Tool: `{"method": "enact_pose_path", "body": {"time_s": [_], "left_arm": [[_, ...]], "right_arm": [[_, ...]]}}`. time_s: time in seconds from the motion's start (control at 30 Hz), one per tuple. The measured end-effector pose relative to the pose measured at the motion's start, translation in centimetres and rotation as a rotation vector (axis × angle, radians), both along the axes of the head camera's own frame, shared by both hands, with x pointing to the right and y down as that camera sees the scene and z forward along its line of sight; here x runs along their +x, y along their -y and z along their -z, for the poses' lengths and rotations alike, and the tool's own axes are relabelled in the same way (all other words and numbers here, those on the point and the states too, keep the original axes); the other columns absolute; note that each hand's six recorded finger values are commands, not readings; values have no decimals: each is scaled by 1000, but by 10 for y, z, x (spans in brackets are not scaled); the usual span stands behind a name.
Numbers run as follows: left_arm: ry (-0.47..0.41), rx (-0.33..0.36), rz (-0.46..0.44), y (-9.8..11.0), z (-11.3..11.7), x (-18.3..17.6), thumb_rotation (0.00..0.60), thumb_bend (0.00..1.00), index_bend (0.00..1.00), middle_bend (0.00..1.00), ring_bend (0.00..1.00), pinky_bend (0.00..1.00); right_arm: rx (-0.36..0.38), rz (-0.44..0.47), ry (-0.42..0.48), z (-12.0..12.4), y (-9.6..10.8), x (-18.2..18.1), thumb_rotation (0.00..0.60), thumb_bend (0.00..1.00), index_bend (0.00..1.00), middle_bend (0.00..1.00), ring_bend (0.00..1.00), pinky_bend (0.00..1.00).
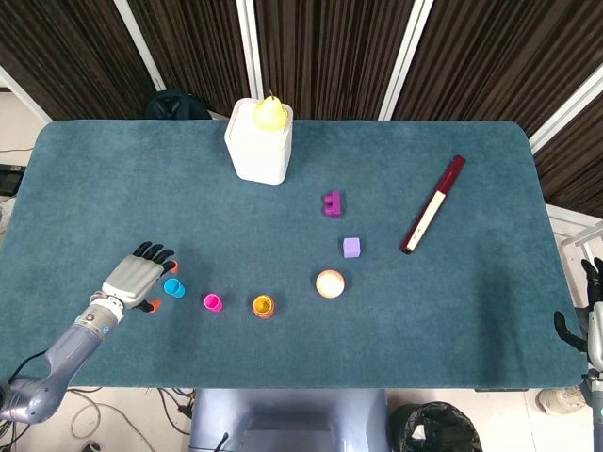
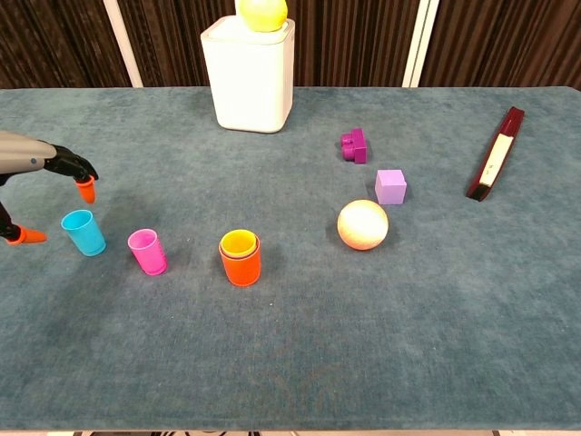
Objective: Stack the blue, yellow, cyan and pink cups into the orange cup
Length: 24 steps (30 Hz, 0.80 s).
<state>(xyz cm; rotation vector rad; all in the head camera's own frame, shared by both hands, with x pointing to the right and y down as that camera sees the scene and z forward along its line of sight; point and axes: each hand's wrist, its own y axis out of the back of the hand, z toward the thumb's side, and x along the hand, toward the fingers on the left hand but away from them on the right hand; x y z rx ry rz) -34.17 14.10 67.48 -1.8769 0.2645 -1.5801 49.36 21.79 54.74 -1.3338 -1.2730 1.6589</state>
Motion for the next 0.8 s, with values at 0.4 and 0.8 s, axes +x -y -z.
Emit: {"method": "enact_pose_path", "body": {"time_s": [0.4, 0.8], "left_arm": [[-25, 6, -5, 0, -9, 9, 600, 308, 373, 101, 0, 0], [-29, 13, -5, 1, -9, 10, 600, 331, 445, 114, 0, 0]], "right_arm": [[-1, 0, -4, -1, 0, 0, 600, 423, 36, 0, 51, 0], [-2, -1, -2, -1, 0, 0, 600, 424, 36, 0, 51, 0]]}}
